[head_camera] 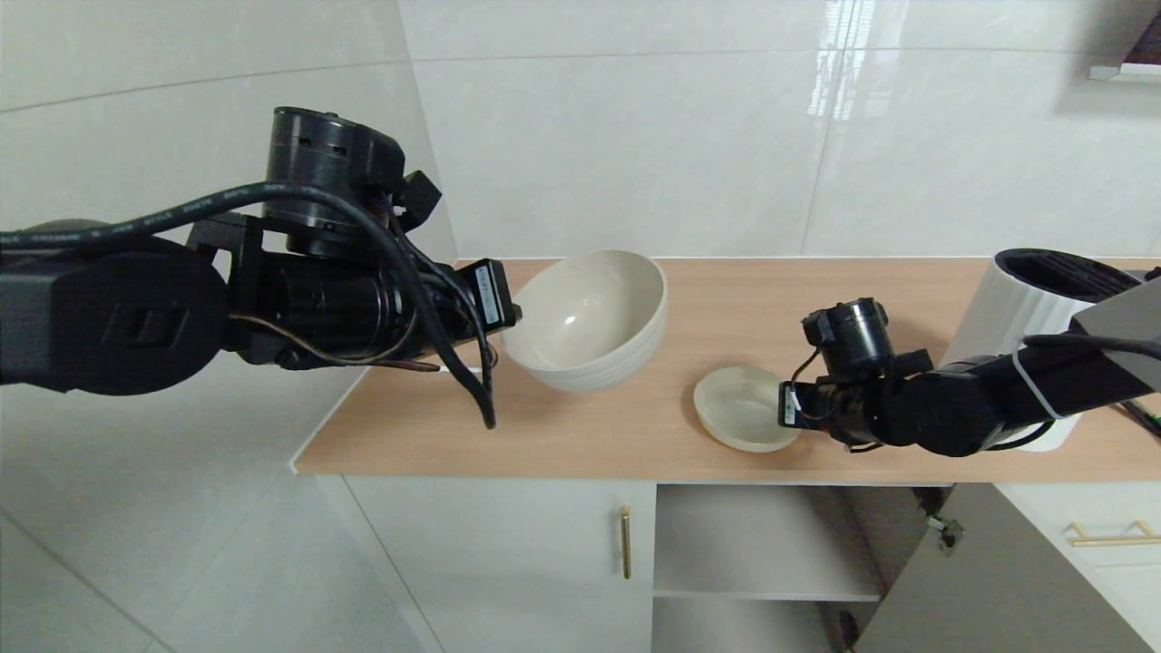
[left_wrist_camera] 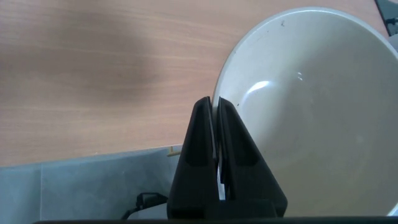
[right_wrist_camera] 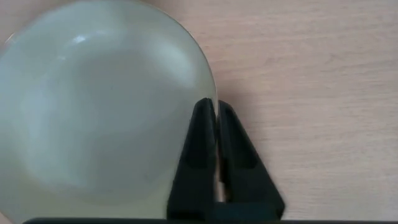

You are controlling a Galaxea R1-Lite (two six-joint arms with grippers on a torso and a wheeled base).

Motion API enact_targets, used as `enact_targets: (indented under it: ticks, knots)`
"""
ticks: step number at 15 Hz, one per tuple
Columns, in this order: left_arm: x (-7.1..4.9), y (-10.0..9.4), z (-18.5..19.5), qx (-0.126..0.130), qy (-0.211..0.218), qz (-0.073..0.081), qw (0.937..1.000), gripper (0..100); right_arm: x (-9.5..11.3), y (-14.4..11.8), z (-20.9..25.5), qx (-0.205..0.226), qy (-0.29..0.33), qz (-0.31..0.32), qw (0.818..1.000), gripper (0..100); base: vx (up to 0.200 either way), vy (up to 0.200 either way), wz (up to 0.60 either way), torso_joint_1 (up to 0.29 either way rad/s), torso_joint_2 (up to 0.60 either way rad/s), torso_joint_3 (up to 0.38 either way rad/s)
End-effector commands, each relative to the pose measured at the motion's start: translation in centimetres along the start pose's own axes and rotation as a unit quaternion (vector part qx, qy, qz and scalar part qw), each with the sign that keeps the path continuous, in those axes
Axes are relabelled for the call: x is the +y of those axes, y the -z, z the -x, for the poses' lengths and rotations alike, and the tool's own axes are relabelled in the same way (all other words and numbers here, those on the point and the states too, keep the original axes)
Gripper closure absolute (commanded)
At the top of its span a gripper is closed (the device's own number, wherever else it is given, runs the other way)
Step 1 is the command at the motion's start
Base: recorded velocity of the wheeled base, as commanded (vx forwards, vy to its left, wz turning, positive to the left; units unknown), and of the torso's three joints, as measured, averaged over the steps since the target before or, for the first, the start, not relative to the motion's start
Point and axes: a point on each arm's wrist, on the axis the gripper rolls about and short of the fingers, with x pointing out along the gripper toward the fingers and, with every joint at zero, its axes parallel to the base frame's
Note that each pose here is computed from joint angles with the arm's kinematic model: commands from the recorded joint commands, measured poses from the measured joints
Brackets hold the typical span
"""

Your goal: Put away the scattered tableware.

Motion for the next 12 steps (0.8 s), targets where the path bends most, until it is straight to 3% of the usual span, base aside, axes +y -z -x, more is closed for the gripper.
enact_targets:
  ticks: [1, 4, 6, 7, 9, 12]
  knots:
    - [-0.1, -0.1, 0.3, -0.004, 0.002, 0.001, 1.0, 100, -0.3, -0.7, 0.8, -0.01, -0.004, -0.011, 1.0, 100, 0.0, 0.0, 0.0, 0.0, 0.0, 0.0]
    - [0.4, 1.0, 1.4, 0.01, -0.002, -0.001, 0.9999, 100, -1.1, -3.1, 6.5, -0.016, -0.039, -0.016, 0.999, 100, 0.0, 0.0, 0.0, 0.0, 0.0, 0.0]
    - [0.5, 1.4, 2.3, 0.011, 0.0, -0.003, 0.9999, 100, -1.5, -3.9, 10.0, -0.005, -0.083, -0.025, 0.996, 100, 0.0, 0.0, 0.0, 0.0, 0.0, 0.0]
    - [0.7, 2.7, 3.3, 0.025, -0.001, -0.007, 0.9997, 100, -2.4, -4.3, 13.8, 0.022, -0.133, -0.032, 0.99, 100, 0.0, 0.0, 0.0, 0.0, 0.0, 0.0]
    - [1.0, 3.0, 4.7, 0.022, 0.001, -0.005, 0.9997, 100, -3.7, -3.6, 16.8, 0.052, -0.146, -0.027, 0.988, 100, 0.0, 0.0, 0.0, 0.0, 0.0, 0.0]
    - [2.4, 5.4, 6.8, 0.043, -0.01, -0.003, 0.999, 100, -4.8, -2.3, 18.4, 0.072, -0.14, -0.032, 0.987, 100, 0.0, 0.0, 0.0, 0.0, 0.0, 0.0]
